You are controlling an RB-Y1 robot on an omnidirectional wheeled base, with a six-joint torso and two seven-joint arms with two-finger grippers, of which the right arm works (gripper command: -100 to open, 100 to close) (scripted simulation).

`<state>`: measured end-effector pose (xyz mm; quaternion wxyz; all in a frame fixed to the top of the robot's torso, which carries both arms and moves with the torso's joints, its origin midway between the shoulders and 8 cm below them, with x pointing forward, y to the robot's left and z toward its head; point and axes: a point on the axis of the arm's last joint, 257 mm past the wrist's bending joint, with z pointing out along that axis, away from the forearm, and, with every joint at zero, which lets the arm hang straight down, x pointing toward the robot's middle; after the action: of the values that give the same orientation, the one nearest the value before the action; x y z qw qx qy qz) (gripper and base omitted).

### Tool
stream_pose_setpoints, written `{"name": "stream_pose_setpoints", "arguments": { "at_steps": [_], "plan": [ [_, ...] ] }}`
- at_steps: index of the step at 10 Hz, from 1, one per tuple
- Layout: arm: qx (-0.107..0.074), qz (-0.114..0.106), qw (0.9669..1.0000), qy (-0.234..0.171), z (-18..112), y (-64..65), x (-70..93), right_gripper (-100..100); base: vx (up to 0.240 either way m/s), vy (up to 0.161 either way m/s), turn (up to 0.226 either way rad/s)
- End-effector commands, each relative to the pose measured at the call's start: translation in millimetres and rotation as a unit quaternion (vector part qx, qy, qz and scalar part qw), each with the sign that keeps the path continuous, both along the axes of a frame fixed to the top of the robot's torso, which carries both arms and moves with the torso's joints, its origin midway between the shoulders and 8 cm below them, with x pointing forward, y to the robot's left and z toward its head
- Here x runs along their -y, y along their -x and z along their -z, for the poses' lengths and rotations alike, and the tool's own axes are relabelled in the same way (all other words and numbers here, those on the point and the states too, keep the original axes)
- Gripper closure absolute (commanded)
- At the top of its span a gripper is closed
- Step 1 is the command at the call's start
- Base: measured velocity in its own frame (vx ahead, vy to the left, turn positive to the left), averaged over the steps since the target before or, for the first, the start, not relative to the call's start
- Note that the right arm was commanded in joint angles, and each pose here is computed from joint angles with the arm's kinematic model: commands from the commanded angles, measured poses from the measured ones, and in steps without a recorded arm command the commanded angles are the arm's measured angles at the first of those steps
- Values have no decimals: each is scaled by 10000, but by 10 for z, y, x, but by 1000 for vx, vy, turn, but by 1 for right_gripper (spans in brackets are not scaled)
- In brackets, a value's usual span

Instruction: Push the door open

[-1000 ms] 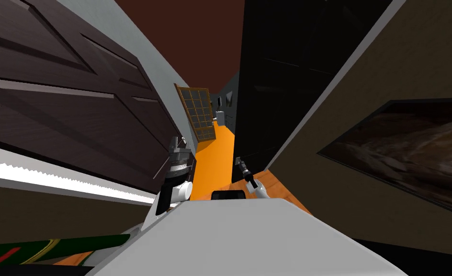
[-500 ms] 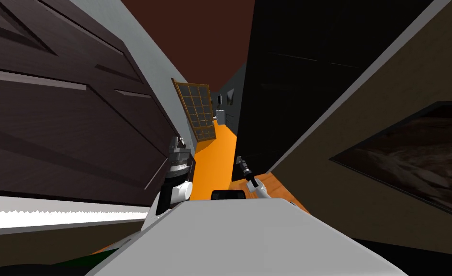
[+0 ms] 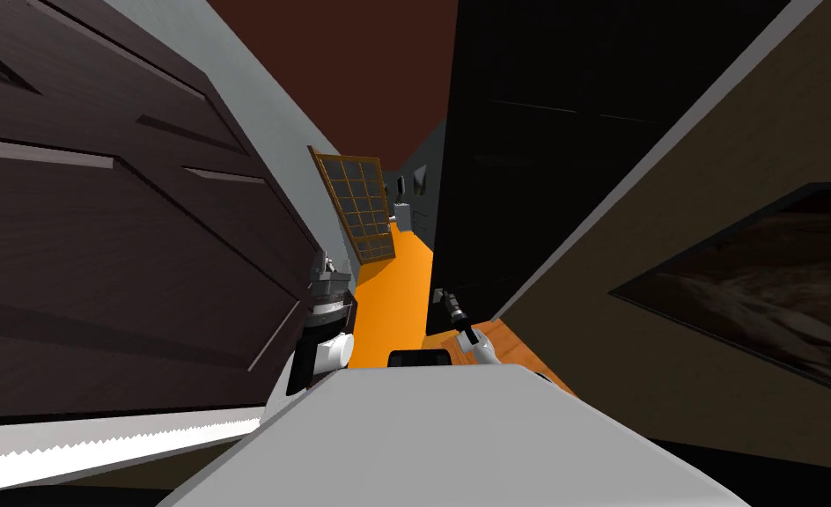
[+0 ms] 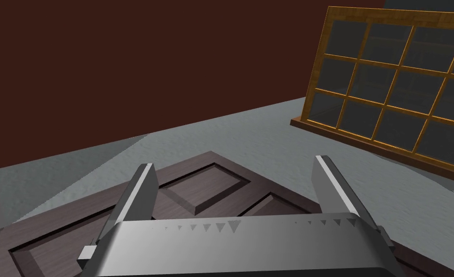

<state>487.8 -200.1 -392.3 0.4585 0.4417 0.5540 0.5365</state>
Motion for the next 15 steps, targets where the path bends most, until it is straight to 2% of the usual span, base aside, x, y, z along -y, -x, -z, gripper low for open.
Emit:
{"name": "stream_pose_setpoints", "arguments": {
  "at_steps": [1,9,15],
  "plan": [
    [-1,0,10000,-10,-2,0,8,-100,-69,52,-69],
    [-13,-17,9999,-131,-7,3,-77,-100,-185,16,-27],
    [30,67,9999,-92,-8,23,-7,-100,182,38,26]
  ]
}}
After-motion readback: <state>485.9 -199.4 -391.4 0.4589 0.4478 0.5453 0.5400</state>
